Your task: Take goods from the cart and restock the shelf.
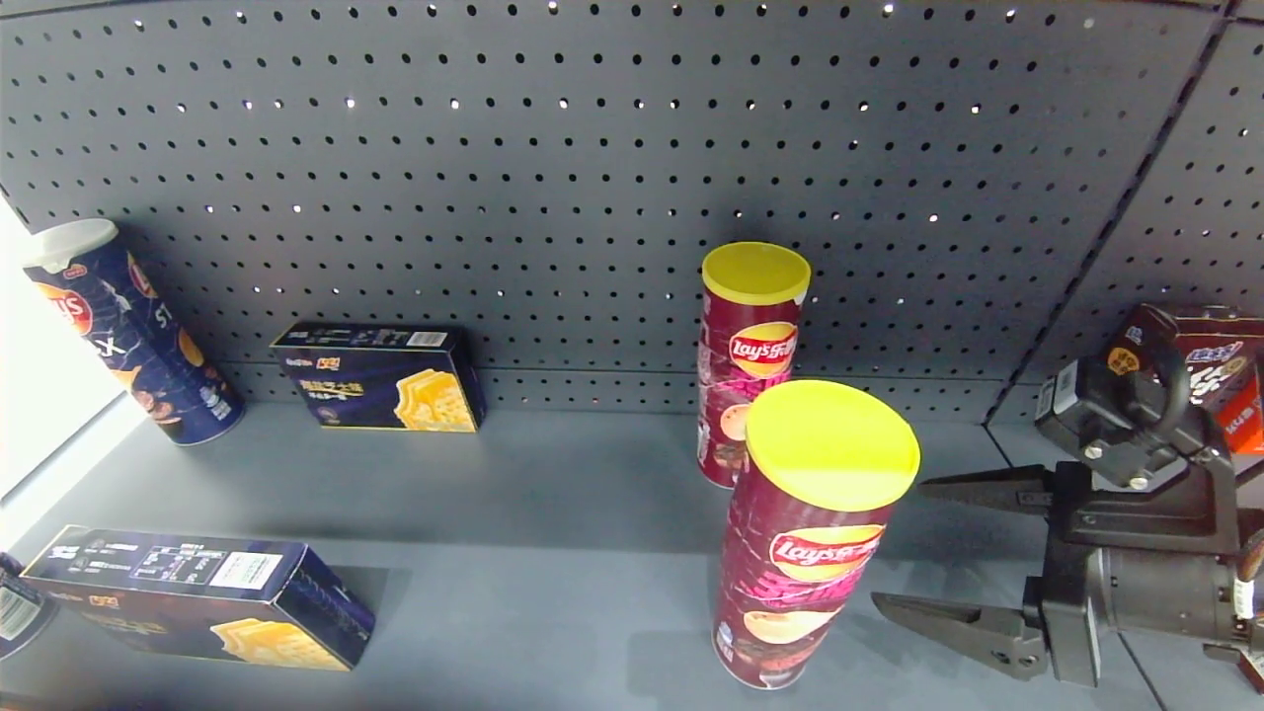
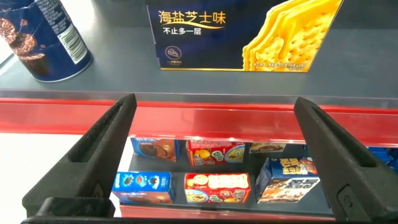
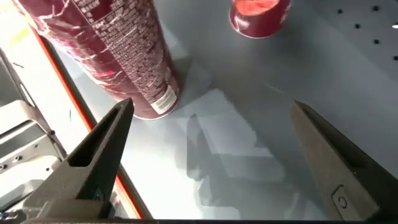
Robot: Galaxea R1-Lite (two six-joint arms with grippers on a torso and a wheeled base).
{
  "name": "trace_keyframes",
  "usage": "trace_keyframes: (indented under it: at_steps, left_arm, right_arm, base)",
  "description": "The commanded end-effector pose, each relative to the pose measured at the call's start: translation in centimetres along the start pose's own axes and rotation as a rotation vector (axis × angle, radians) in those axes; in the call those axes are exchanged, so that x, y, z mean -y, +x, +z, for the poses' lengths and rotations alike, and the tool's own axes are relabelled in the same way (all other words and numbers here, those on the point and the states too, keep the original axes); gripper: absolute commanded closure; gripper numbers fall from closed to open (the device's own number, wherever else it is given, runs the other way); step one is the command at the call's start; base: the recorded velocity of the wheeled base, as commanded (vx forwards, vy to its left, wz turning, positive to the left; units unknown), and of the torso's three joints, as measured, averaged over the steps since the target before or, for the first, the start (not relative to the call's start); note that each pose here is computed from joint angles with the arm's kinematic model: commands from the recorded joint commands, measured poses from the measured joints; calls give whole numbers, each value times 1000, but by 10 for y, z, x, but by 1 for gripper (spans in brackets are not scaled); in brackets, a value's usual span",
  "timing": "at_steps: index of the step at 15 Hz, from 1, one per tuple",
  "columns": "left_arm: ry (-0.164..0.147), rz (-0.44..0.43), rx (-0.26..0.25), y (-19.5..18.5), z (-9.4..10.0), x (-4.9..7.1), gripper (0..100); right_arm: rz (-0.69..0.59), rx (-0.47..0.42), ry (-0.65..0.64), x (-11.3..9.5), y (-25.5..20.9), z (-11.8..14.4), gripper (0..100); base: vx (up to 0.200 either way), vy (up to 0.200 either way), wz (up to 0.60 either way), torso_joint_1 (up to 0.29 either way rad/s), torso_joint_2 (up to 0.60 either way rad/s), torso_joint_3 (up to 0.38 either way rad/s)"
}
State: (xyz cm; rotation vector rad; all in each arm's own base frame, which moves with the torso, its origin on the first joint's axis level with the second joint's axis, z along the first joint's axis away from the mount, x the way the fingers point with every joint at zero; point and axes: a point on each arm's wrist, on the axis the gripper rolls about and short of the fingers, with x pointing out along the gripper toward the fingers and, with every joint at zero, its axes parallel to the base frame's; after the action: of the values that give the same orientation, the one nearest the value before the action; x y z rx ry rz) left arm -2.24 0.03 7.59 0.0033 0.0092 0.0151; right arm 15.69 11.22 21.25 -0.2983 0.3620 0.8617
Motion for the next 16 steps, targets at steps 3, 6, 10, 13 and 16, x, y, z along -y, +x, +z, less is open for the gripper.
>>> trace_keyframes:
  at_steps: [3, 6, 10, 13, 16]
  left_arm:
    - [0, 0, -2, 0, 0, 0, 0]
    - [0, 0, -2, 0, 0, 0, 0]
    - [0, 0, -2, 0, 0, 0, 0]
    - [0, 0, -2, 0, 0, 0, 0]
    - [0, 0, -2, 0, 0, 0, 0]
  right_arm:
    - [26, -28, -4, -3, 10, -1, 0]
    - [27, -40, -8, -2, 15, -1, 0]
    - [25, -57, -4, -2, 18, -4, 0]
    - [8, -57, -1, -1, 15, -6, 0]
    - [4, -56, 0, 1, 18, -4, 0]
  base:
    - [0, 0, 0, 0, 0, 0]
    - [0, 0, 0, 0, 0, 0]
    - [0, 0, 0, 0, 0, 0]
    - [0, 0, 0, 0, 0, 0]
    - [0, 0, 0, 0, 0, 0]
